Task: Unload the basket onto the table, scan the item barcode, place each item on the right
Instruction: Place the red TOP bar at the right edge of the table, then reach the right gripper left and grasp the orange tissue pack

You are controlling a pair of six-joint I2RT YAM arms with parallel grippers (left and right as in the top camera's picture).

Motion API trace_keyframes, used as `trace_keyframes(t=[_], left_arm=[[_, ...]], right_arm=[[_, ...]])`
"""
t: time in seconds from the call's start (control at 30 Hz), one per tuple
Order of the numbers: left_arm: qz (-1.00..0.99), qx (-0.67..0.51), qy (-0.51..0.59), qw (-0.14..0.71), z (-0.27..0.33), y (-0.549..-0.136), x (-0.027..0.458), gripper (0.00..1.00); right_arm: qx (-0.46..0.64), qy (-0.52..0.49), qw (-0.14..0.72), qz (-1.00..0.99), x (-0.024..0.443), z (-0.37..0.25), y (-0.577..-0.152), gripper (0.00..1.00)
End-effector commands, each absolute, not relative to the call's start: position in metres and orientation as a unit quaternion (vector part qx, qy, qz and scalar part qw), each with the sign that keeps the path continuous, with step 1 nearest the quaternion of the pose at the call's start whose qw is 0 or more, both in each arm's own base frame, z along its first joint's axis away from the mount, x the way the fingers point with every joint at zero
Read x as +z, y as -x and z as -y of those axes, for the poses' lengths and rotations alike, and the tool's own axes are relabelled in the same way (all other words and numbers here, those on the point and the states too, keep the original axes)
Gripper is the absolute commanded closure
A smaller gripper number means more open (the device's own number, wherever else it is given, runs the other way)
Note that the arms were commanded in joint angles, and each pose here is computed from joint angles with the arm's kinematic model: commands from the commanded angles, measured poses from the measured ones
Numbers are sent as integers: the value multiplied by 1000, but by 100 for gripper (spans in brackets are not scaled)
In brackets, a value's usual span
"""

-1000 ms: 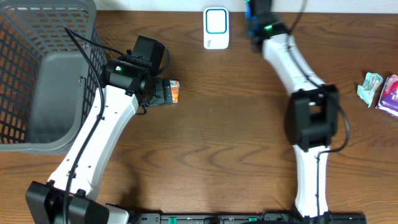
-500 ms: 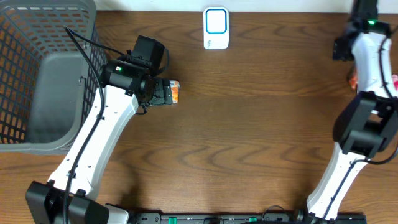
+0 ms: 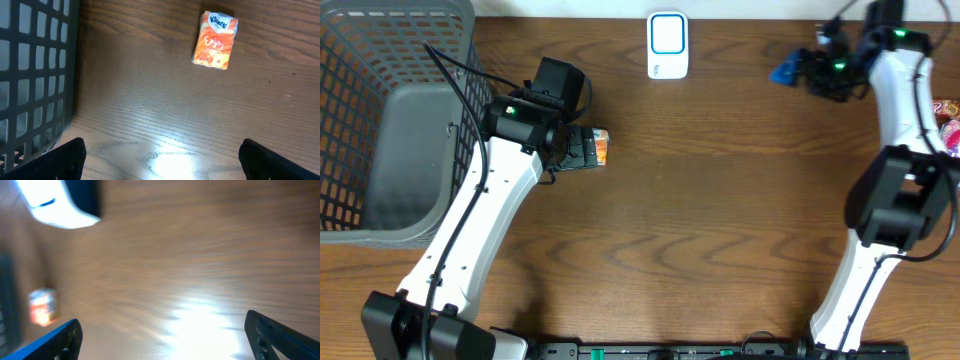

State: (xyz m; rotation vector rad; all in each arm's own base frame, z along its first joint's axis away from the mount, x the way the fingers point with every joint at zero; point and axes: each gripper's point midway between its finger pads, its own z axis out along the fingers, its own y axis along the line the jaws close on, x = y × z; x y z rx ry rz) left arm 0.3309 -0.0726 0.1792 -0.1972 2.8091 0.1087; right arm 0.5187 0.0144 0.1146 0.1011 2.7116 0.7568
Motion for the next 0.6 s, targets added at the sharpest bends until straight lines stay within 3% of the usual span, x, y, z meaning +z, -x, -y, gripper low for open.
trace_keyframes(t=[0.0, 0.23, 0.57], left_arm=[[-984, 45, 68, 159, 70, -331, 178, 2], [-984, 45, 68, 159, 70, -331, 178, 2], [-984, 45, 68, 159, 70, -331, 178, 2]], right_arm=[[334, 6, 137, -933, 131, -92, -509, 1], [283, 99, 133, -945, 111, -200, -493, 1], [229, 44, 162, -959, 108, -319, -465, 1]])
